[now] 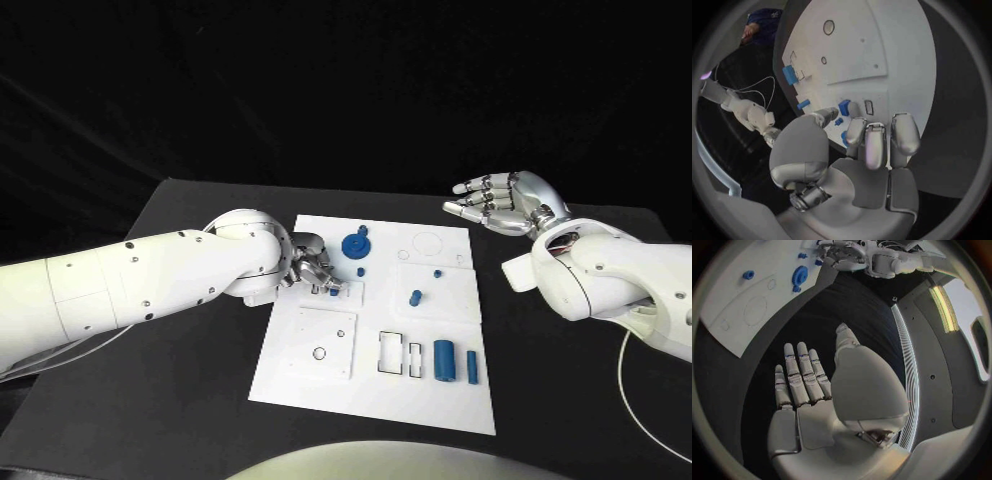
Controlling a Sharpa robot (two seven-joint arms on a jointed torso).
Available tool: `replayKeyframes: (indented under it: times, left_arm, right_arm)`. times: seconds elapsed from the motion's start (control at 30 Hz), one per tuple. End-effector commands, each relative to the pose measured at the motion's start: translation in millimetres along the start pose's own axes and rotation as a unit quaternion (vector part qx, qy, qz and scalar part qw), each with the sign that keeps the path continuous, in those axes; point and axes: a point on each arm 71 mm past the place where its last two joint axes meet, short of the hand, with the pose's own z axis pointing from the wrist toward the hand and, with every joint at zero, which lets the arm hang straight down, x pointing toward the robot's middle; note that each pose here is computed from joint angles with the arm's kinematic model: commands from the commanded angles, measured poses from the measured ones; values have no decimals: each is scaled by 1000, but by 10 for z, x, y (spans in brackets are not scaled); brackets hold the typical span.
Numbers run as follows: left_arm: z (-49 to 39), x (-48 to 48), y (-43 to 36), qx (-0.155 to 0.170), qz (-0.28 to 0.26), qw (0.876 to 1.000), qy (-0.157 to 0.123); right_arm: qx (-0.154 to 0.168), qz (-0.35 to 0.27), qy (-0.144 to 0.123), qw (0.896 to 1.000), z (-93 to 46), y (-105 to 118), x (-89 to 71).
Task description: Assemble the parts on the task board
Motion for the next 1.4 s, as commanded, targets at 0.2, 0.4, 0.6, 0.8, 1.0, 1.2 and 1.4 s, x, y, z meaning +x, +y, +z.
replayKeyframes:
  times: [0.2,0.4,0.6,0.8,1.0,1.2,1.4]
  left_arm:
    - [-94,-117,-31,11,-16,1000,-20]
    - [-170,-267,-49,18,-39,999,-28]
    - [-212,-521,49,7,-53,998,-38]
    - [-181,-756,161,-5,-63,997,-52]
    - [-127,-853,236,-16,-67,996,-54]
    - [-54,-885,287,-30,-59,997,-47]
    - [32,-882,321,-43,-52,997,-37]
  right_arm:
    - [-6,-1,-2,1000,4,-4,-4]
    - [-6,-1,-3,1000,15,-13,-3]
    - [-5,-1,-3,1000,20,-23,-7]
    - [-7,1,-1,1000,26,-22,-1]
    - [-10,6,6,1000,30,-24,9]
    - [-13,12,15,1000,35,-27,36]
    - [-17,19,22,999,36,-29,55]
